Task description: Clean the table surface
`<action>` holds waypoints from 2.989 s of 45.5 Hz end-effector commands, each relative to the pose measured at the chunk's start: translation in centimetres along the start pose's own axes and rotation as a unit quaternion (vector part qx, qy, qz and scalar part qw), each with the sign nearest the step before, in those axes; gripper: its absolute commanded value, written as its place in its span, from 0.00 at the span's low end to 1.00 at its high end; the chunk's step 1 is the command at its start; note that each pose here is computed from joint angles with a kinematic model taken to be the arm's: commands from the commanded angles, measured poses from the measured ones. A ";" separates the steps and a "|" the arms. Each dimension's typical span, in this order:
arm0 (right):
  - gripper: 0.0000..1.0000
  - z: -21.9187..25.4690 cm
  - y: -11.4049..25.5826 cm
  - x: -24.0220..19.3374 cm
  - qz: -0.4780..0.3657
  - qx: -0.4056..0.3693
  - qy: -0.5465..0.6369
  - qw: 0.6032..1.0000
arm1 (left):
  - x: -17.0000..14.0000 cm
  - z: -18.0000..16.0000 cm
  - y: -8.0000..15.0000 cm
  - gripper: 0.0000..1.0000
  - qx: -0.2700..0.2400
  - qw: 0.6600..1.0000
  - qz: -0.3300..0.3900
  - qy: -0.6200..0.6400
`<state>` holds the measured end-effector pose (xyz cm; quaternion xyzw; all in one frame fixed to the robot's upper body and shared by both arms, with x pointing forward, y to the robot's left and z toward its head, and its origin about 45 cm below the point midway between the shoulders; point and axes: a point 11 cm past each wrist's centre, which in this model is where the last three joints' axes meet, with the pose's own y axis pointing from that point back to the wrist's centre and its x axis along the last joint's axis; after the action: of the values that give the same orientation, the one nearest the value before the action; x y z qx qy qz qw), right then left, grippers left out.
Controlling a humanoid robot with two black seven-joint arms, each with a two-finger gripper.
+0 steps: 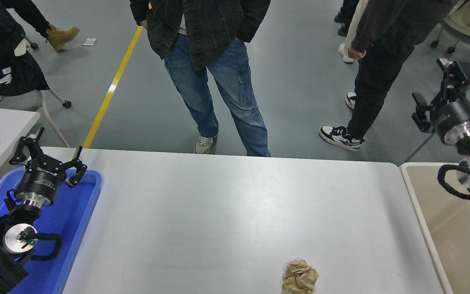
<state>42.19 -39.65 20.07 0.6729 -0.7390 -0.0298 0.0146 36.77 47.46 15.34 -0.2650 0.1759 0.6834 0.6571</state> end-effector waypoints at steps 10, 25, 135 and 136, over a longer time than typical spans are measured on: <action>0.98 4.0 1.8 -1.2 0.009 -0.031 0.010 0.999 | 0.0 0.0 0.0 1.00 0.000 1.000 0.000 0.000; 0.98 3.8 1.7 -0.8 0.011 -0.030 0.013 0.999 | 0.0 0.0 0.0 1.00 0.000 1.000 0.000 0.000; 0.97 4.4 8.7 -21.1 -0.673 -0.098 0.688 0.254 | 0.0 0.0 0.0 1.00 0.000 1.000 0.000 0.000; 0.97 4.6 9.1 -21.1 -0.678 -0.102 0.683 0.252 | 0.0 0.0 0.0 1.00 0.000 1.000 0.000 0.000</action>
<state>37.74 -18.78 17.82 0.6980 0.2182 0.3878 0.5611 36.77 47.46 15.34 -0.2650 0.1759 0.6834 0.6571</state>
